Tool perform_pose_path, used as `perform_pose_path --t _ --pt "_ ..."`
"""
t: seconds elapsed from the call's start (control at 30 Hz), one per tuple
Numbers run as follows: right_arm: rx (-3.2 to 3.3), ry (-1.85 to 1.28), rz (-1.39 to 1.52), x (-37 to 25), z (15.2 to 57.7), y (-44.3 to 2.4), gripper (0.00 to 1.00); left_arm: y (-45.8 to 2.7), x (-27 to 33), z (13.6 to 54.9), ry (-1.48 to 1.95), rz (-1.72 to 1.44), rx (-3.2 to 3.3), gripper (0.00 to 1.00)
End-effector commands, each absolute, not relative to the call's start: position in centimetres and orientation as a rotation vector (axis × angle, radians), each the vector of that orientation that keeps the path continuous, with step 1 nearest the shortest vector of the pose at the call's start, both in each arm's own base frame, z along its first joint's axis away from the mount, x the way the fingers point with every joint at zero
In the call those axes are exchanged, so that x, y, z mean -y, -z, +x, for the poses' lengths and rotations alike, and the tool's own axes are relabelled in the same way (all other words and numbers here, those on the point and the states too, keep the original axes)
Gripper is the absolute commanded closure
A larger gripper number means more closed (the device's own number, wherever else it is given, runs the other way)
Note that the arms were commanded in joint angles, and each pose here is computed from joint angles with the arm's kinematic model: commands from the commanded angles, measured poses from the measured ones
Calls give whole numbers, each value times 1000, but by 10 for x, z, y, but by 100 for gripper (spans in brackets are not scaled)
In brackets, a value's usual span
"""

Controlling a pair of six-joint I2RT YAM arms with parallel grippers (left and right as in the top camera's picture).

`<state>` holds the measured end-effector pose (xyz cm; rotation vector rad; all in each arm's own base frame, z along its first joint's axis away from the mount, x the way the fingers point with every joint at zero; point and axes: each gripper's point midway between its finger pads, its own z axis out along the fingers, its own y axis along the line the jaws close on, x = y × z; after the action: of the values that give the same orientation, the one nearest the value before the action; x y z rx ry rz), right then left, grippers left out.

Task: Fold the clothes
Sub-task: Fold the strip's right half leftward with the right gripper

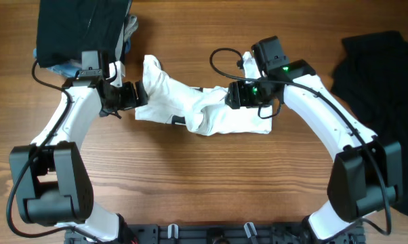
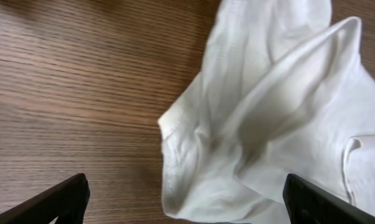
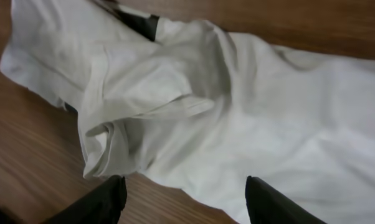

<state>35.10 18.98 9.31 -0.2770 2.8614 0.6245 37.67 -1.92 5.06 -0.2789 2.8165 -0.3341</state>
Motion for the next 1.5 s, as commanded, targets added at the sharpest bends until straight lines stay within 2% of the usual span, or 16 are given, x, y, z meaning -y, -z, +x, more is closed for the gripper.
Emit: perform_pose_path --t 0.0,0.17,0.27,0.43,0.5,0.53,0.57,0.67,0.83,0.97,1.1,1.13,1.27,1.33,1.4,1.47 --pt "-2888 -738 -486 -222 332 -77 28 -45 25 373 394 -273 -2835 1" --pt "-2805 -666 -856 -263 304 -70 18 -45 25 373 389 -273 -2834 1" --pt "-2825 -443 -758 -265 313 -56 18 -45 25 373 389 -273 -2834 1" --pt "-2774 -366 -606 -261 345 -49 20 -46 25 374 388 -270 -2828 2" --pt "-2811 -330 -556 -245 347 -47 47 -46 25 374 388 -266 -2828 2" --pt "-2839 -318 -470 -234 351 -45 74 -46 25 374 388 -266 -2828 2" --pt "-2862 -320 -355 -222 358 -45 85 -46 25 374 388 -266 -2828 2" --pt "-2870 -409 -137 -197 377 -48 96 -46 24 376 387 -265 -2822 2" --pt "-2878 -501 -44 -182 393 -33 96 -48 24 381 386 -259 -2799 2" --pt "-2893 -745 -128 -221 385 -15 96 -48 24 381 386 -258 -2799 2" --pt "-2491 -1360 -704 -300 357 -90 96 -48 24 381 386 -259 -2799 2" --pt "-2452 -1348 -748 -302 355 -102 95 -48 24 381 386 -259 -2799 2" --pt "-2477 -959 -649 -269 378 -126 80 -48 24 381 386 -259 -2799 3" --pt "-2550 -754 -578 -242 380 -126 55 -48 24 381 386 -259 -2800 2" --pt "-2645 -703 -565 -232 364 -116 37 -48 24 381 386 -259 -2800 3" --pt "-2716 -708 -571 -237 348 -104 29 -48 24 380 387 -260 -2802 3"
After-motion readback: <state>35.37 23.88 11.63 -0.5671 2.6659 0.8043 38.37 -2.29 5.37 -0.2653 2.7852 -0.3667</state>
